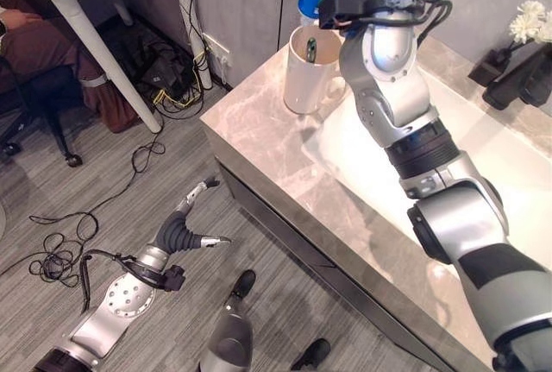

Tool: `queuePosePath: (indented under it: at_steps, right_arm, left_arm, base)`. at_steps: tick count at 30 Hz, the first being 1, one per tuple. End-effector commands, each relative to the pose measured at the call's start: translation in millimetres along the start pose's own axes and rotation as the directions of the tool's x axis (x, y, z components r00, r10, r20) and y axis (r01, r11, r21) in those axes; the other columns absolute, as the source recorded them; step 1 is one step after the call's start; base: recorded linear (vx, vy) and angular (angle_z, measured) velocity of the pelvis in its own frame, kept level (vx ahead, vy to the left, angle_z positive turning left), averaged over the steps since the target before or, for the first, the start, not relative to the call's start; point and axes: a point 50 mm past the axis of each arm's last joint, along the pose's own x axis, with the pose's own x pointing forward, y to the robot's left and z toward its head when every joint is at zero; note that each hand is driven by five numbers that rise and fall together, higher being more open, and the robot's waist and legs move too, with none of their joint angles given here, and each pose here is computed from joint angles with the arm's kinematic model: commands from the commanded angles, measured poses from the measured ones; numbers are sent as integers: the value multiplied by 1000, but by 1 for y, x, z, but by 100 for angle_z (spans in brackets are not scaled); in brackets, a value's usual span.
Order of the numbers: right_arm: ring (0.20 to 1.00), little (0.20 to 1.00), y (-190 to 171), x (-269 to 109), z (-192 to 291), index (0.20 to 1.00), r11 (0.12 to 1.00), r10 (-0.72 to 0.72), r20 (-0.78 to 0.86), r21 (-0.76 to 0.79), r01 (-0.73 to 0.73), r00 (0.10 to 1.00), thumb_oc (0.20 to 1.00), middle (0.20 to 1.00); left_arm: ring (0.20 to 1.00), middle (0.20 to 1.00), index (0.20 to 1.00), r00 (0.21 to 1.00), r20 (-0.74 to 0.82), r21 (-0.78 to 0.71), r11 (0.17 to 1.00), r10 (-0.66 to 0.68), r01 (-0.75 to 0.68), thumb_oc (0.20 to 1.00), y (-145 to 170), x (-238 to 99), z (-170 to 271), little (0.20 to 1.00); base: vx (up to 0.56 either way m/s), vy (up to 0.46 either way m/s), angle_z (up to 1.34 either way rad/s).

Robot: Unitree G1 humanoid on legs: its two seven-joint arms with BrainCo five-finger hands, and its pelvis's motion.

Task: Put brush and paste in cup on sink, flatten towel.

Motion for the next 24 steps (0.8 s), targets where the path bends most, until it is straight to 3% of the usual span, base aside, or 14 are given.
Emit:
queuePosePath:
  at_steps: [1, 24]
  right_arm:
    - [200, 200, 0, 15, 32, 200, 994, 78, 146, -83, -66, 986, 200, 200]
    - [200, 200, 3, 4, 24, 200, 994, 108, 115, -33, -105, 988, 200, 200]
  left_arm:
    - [1000, 1000, 1000, 992, 123, 13, 1000, 12, -14, 1000, 12, -3, 23, 1000]
    - [1000, 1000, 1000, 990, 136, 11, 999, 33, -35, 1000, 16, -3, 28, 1000]
  base:
    - [0, 0, 0]
    - [-4, 1, -2]
